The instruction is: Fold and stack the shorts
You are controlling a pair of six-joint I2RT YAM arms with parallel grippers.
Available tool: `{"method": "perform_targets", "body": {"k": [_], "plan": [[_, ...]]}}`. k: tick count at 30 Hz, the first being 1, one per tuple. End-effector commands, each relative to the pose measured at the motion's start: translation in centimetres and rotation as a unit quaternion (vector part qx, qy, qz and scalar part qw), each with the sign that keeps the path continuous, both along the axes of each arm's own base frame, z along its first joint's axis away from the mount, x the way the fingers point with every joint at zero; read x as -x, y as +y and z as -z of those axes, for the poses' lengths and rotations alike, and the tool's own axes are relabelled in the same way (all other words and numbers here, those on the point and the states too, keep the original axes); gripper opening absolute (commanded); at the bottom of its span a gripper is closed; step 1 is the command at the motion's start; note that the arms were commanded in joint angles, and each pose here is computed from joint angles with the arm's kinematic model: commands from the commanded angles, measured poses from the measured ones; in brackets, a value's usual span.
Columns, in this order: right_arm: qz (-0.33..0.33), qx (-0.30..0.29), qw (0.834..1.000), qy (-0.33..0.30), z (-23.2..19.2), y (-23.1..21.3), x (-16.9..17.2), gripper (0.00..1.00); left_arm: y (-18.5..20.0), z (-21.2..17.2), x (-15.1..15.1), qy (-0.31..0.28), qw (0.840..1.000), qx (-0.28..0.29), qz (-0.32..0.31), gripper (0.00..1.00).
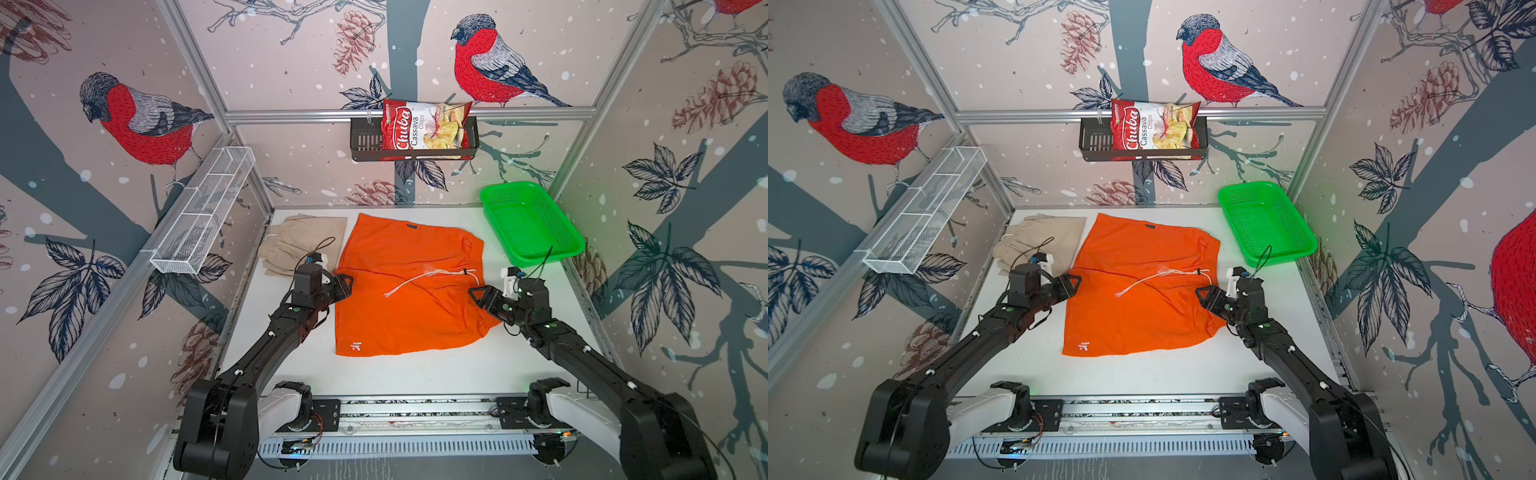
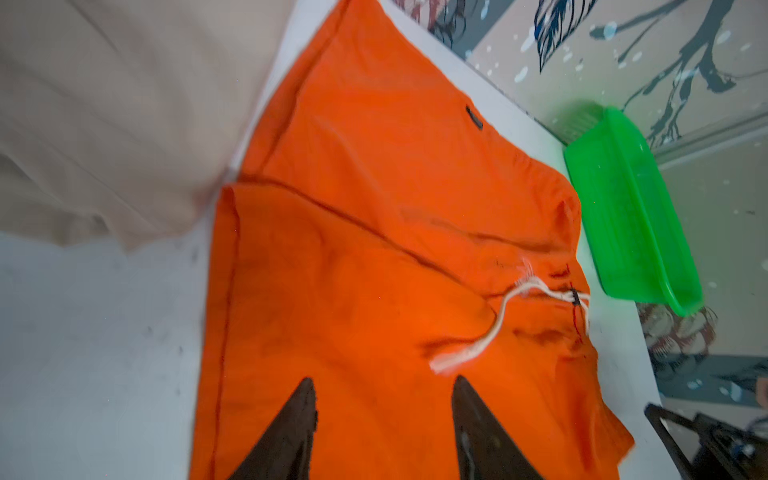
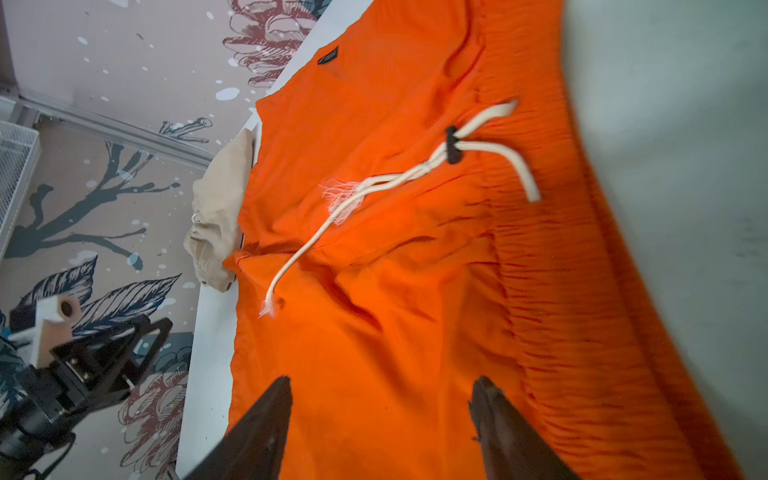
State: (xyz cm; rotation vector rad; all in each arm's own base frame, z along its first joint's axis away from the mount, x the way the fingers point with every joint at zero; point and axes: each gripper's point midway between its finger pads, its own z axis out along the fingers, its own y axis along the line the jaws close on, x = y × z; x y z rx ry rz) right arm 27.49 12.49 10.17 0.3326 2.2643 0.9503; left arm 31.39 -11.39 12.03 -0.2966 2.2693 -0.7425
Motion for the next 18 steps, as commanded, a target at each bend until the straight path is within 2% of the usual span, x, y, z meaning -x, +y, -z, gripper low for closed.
{"method": "perform_targets", "body": {"k": [1, 6, 10, 14, 18], "plan": [[0.001, -0.020, 0.999, 0.042, 1.9, -1.3, 1.9, 0.71, -1.9, 0.9, 1.7, 0.020, 0.999, 0.041, 0.016, 0.53], [0.032, -0.039, 0.996, 0.079, 4.0, -3.1, 3.3, 0.72, -2.6, 3.2, 3.2, 0.044, 0.998, 0.046, 0.024, 0.52], [0.040, -0.027, 0.993, 0.106, 5.3, -3.4, 4.0, 0.72, -2.4, 4.2, 3.4, 0.050, 0.998, 0.041, 0.020, 0.52], [0.093, 0.013, 0.986, 0.137, 6.9, -5.5, 4.3, 0.73, -2.6, 4.5, 3.4, 0.053, 0.997, 0.045, 0.023, 0.52], [0.130, 0.012, 0.983, 0.129, 6.4, -6.5, 3.9, 0.74, -2.6, 4.5, 3.5, 0.052, 0.997, 0.046, 0.024, 0.52]]}}
